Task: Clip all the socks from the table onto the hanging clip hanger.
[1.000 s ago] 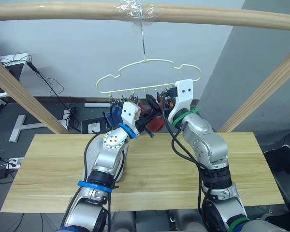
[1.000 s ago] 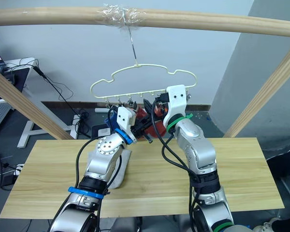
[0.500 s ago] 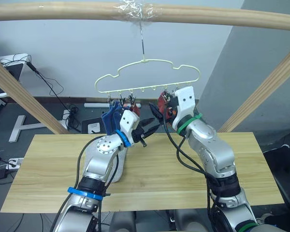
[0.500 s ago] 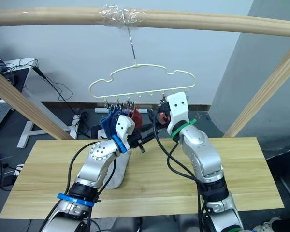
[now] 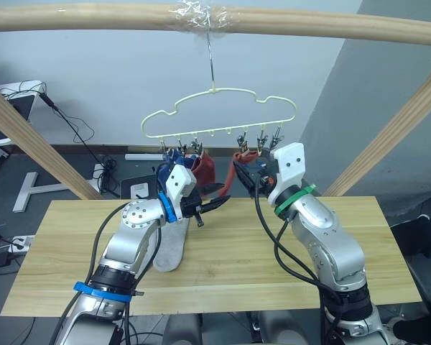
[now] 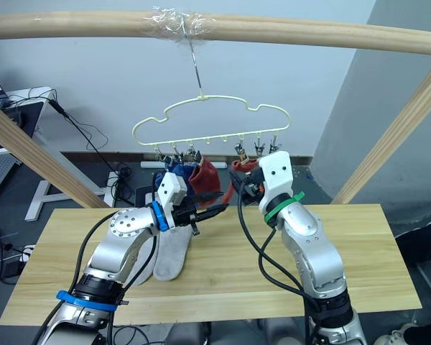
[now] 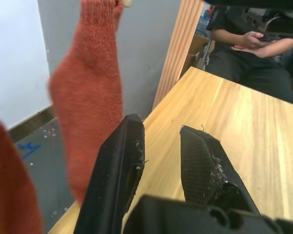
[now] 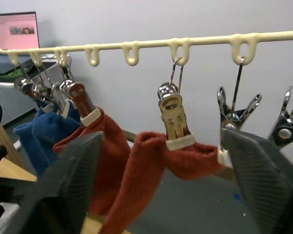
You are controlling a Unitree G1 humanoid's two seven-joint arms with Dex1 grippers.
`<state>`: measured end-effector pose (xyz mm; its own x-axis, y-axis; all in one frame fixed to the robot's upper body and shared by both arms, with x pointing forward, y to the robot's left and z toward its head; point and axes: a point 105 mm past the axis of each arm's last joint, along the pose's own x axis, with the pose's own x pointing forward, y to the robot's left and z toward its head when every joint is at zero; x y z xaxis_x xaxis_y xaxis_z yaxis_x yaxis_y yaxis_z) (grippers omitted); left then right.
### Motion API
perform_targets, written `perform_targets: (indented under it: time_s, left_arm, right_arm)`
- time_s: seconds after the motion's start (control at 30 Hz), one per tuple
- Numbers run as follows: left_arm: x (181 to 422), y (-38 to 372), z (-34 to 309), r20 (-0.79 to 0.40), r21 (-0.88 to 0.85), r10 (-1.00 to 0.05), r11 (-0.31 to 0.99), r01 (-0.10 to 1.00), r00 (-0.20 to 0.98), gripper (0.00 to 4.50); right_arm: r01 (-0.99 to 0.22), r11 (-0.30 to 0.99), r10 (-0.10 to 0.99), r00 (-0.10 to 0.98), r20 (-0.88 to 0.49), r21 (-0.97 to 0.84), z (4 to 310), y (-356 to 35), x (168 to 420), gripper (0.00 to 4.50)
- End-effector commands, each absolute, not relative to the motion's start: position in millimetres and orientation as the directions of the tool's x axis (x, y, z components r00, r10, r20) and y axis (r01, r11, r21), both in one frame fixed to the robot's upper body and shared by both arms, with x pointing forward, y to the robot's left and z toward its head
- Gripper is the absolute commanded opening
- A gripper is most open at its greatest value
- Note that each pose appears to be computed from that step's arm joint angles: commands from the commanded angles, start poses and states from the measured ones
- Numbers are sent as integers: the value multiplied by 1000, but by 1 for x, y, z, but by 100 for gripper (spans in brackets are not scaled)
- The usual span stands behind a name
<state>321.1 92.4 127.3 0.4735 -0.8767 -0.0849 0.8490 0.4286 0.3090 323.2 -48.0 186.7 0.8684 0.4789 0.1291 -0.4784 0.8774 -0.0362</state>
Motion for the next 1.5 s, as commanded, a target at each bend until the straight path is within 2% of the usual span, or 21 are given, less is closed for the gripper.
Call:
perform_targets:
  time_s: [0.03,0.07,0.87,1.4,1.5]
  left_arm:
    - [319,91,148,-47,352,-888,413,840,457,159]
    - [320,91,149,-46,353,-888,413,839,457,159]
    - [326,90,160,-23,379,-884,425,822,467,159]
    - [325,90,172,11,366,-886,436,822,464,159]
    - [322,89,183,53,345,-893,435,831,446,159]
  right_arm:
    - [-419,908,414,891,184,-18,202,-56,327,255]
    - [-402,916,397,899,183,-13,202,-58,329,222]
    - [-306,950,312,933,179,-57,204,-66,359,222]
    - [-360,931,366,913,179,-65,208,-52,366,222]
    - [-377,924,381,907,182,-58,211,-48,367,222]
